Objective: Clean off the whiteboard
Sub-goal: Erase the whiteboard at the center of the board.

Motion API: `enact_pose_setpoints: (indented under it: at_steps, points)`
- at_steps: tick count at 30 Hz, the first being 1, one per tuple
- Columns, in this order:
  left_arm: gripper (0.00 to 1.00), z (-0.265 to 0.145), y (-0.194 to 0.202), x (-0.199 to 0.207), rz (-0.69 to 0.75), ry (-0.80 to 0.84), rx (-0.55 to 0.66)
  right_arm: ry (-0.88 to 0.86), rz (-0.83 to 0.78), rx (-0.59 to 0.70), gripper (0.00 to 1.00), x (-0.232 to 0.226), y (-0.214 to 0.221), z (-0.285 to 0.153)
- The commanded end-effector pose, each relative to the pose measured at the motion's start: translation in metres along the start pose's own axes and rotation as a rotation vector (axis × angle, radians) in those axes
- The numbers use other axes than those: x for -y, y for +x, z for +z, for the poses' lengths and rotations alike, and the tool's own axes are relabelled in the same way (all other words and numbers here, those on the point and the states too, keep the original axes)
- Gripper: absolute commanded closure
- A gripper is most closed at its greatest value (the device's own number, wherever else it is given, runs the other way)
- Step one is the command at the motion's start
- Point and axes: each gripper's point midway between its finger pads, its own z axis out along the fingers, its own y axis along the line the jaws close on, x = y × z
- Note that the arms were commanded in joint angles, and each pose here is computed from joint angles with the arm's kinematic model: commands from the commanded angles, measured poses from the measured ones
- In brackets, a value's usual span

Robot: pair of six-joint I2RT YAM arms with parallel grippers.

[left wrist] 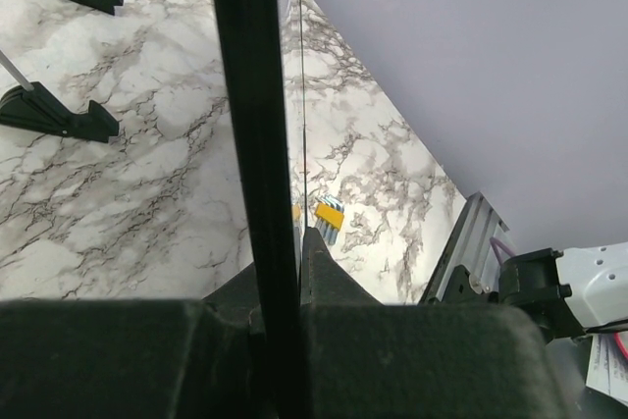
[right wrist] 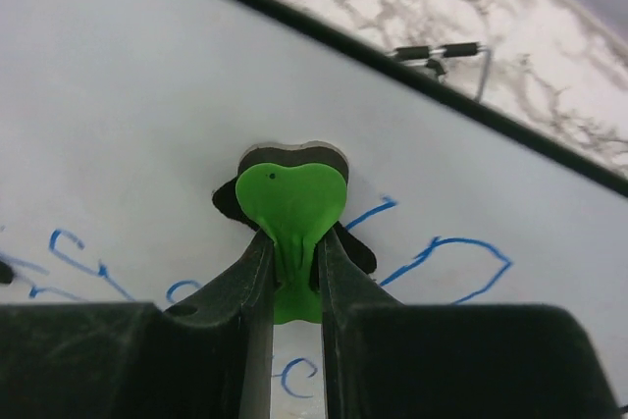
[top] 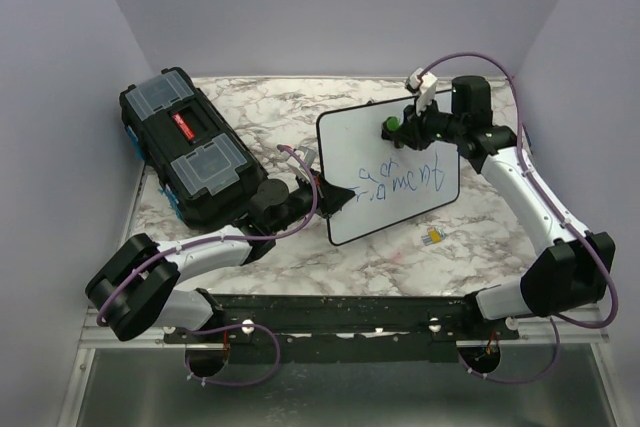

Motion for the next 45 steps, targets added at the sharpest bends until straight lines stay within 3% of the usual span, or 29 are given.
enact_pose_setpoints:
  at_steps: [1, 6, 12, 17, 20, 27, 31, 35, 37, 42, 45]
  points:
    - [1.0, -0.003, -0.032, 0.049, 0.102, 0.187, 0.091, 0.257, 0.04, 0.102, 1.0, 0.059, -0.036, -0.006]
    - [1.0, -0.005, -0.032, 0.05, 0.11, 0.187, 0.094, 0.217, 0.031, 0.04, 1.0, 0.052, -0.005, -0.014]
    - [1.0, -0.003, -0.033, 0.05, 0.11, 0.192, 0.102, -0.213, -0.103, -0.012, 0.99, -0.035, 0.037, -0.022]
    - [1.0, 0.003, -0.03, 0.049, 0.093, 0.202, 0.088, -0.329, -0.104, 0.004, 0.99, -0.059, 0.037, -0.019]
    - [1.0, 0.003, -0.03, 0.05, 0.091, 0.202, 0.087, -0.257, -0.069, 0.045, 0.99, -0.043, 0.016, -0.011]
    - [1.0, 0.002, -0.027, 0.046, 0.086, 0.188, 0.079, 0.119, 0.009, 0.202, 0.99, 0.026, -0.045, -0.012]
    - [1.0, 0.001, -0.027, 0.047, 0.085, 0.191, 0.08, 0.246, 0.038, 0.175, 0.99, 0.055, -0.039, -0.017]
    - [1.0, 0.0, -0.027, 0.048, 0.087, 0.192, 0.084, 0.256, 0.058, 0.112, 0.99, 0.062, -0.011, -0.026]
    - [1.0, -0.001, -0.027, 0.048, 0.088, 0.195, 0.086, 0.191, 0.021, 0.069, 0.99, 0.047, 0.006, -0.026]
    - [1.0, -0.002, -0.029, 0.048, 0.09, 0.194, 0.094, -0.179, -0.082, 0.001, 0.99, -0.024, 0.043, -0.026]
    - [1.0, -0.001, -0.028, 0.047, 0.086, 0.192, 0.095, -0.272, -0.094, -0.006, 0.99, -0.047, 0.051, -0.021]
